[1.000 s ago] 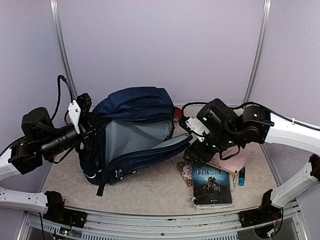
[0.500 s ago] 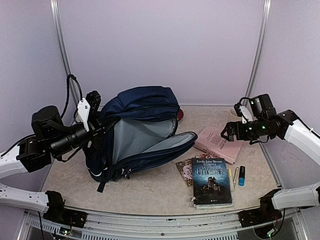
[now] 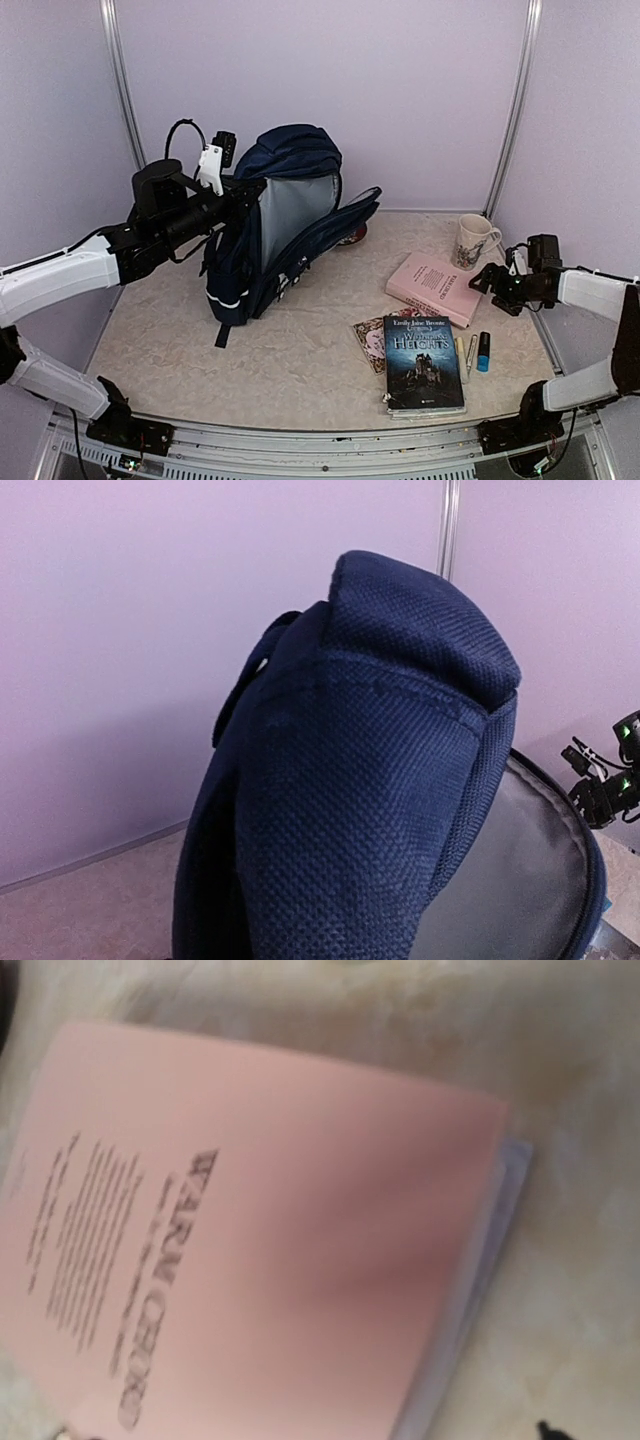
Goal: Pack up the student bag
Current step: Pick up the largest pocket of the bag from the student bag, then unzip the largest pocket of the student bag.
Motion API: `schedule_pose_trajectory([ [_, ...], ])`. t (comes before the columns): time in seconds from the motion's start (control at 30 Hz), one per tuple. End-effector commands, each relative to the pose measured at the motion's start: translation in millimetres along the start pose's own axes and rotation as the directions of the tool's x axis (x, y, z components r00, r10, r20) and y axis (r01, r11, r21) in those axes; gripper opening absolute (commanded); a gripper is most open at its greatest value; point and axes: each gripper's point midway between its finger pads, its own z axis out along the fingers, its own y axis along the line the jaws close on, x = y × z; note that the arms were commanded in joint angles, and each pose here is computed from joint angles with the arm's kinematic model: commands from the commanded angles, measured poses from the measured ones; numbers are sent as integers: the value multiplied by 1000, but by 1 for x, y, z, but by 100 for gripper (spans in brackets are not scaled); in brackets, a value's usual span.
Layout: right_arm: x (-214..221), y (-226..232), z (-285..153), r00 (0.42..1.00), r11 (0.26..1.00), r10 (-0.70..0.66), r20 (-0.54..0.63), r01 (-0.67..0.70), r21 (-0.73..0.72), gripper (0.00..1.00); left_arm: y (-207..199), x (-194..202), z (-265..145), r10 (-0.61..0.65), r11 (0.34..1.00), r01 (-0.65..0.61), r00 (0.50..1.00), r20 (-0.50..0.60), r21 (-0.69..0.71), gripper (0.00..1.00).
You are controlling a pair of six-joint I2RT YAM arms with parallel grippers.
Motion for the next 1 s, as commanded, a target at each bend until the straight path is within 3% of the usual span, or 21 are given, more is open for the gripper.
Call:
schedule_pose_trajectory([
  [0.0,-22,3,17,998,998,10,61,-6,-69,86,3,60,23,-61,998,61,985,-164,-6,0],
  [0.2,-26,-9,37,999,996,42,25,-40,-83,66,-7,72,19,-68,996,76,985,-159,45,0],
  [0.43,-15,-16,54,999,994,44,-16,-45,-103,60,-17,79,23,-67,992,84,983,-173,96,0],
  [0.6,-9,-20,63,999,994,27,-41,-31,-109,34,-19,82,25,-59,992,78,982,-181,104,0],
  [0.7,-5,-20,64,999,992,17,-38,-21,-124,2,-20,81,24,-53,991,74,982,-179,109,0],
  [0.97,-5,-2,55,999,975,-22,-25,16,-221,0,-19,76,20,-32,993,51,985,-171,107,0],
])
